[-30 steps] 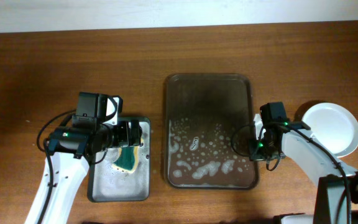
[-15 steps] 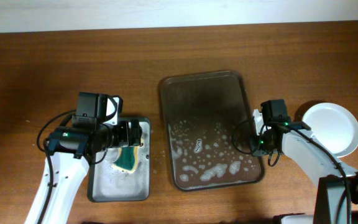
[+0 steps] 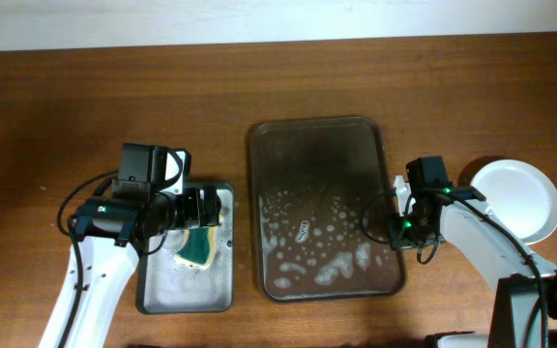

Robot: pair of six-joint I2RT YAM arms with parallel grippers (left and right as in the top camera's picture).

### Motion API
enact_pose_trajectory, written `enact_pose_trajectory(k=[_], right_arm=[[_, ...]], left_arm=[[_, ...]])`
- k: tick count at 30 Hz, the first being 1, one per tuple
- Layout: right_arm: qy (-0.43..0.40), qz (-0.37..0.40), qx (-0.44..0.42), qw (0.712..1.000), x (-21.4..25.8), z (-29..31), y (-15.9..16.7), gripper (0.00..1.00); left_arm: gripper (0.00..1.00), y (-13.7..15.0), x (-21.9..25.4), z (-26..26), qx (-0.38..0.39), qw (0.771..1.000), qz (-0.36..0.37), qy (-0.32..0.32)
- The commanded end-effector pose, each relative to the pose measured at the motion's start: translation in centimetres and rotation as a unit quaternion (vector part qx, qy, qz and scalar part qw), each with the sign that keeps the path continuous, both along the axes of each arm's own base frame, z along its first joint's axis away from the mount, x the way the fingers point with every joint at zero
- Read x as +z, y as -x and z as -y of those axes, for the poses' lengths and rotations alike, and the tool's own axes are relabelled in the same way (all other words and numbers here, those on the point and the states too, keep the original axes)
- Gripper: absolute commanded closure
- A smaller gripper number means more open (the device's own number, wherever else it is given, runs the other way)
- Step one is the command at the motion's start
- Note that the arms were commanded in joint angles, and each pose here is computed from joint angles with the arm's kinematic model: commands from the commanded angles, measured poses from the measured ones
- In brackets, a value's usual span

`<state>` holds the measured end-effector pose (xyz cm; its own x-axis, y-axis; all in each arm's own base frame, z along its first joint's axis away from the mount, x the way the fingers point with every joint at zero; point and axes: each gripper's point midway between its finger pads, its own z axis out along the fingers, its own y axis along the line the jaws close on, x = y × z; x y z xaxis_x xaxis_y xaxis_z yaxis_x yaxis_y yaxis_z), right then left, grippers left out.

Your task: Clean dirty plates on tray and stack at the side

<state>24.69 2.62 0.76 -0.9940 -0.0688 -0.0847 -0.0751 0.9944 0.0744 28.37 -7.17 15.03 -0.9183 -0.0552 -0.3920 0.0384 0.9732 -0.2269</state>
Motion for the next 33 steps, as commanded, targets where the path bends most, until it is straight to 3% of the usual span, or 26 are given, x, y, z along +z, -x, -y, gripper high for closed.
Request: enact_pose_trajectory(k=[1, 4, 5, 8, 11, 14, 16, 20, 25, 27, 31, 33], right_arm=[[-0.021, -0.009, 0.006, 1.000, -0.5, -0.9, 0.4, 0.67], [-0.026, 0.066, 0.008, 0.997, 4.0, -1.1, -2.8, 0.27], [-0.027, 0.102, 0.008, 0.994, 6.7, -1.1, -3.7, 0.01], [-0.055, 0.227, 0.018, 0.972, 16.8, -1.9, -4.3, 0.01], [-0.148, 0.338, 0.064, 0.927, 26.4, -5.0, -1.4, 0.01], [-0.228, 0.405, 0.123, 0.877, 31.7, -7.7, 3.7, 0.01], [-0.225, 0.437, 0.130, 0.861, 33.1, -7.6, 5.3, 0.01], [-0.181, 0.462, 0.107, 0.861, 33.1, -5.9, 8.0, 0.01], [-0.064, 0.552, 0.137, 0.820, 34.0, -3.2, 10.2, 0.01], [-0.010, 0.581, 0.117, 0.806, 32.4, -1.5, 8.9, 0.01], [0.003, 0.593, 0.105, 0.798, 25.9, -1.0, 6.9, 0.01], [0.006, 0.625, 0.104, 0.773, 24.0, -1.1, 5.5, 0.01]], left_arm=[[0.00, -0.4, 1.0, 0.1, -0.002, 1.000, 0.015, 0.006], [0.00, -0.4, 1.0, 0.1, -0.002, 1.000, 0.015, 0.006], [0.00, -0.4, 1.0, 0.1, -0.002, 1.000, 0.015, 0.006], [0.00, -0.4, 1.0, 0.1, -0.002, 1.000, 0.015, 0.006], [0.00, -0.4, 1.0, 0.1, -0.002, 1.000, 0.015, 0.006], [0.00, -0.4, 1.0, 0.1, -0.002, 1.000, 0.015, 0.006], [0.00, -0.4, 1.0, 0.1, -0.002, 1.000, 0.015, 0.006], [0.00, -0.4, 1.0, 0.1, -0.002, 1.000, 0.015, 0.006], [0.00, -0.4, 1.0, 0.1, -0.002, 1.000, 0.015, 0.006], [0.01, -0.4, 1.0, 0.1, -0.002, 1.000, 0.015, 0.006], [0.00, -0.4, 1.0, 0.1, -0.002, 1.000, 0.015, 0.006], [0.00, -0.4, 1.0, 0.1, -0.002, 1.000, 0.015, 0.006]])
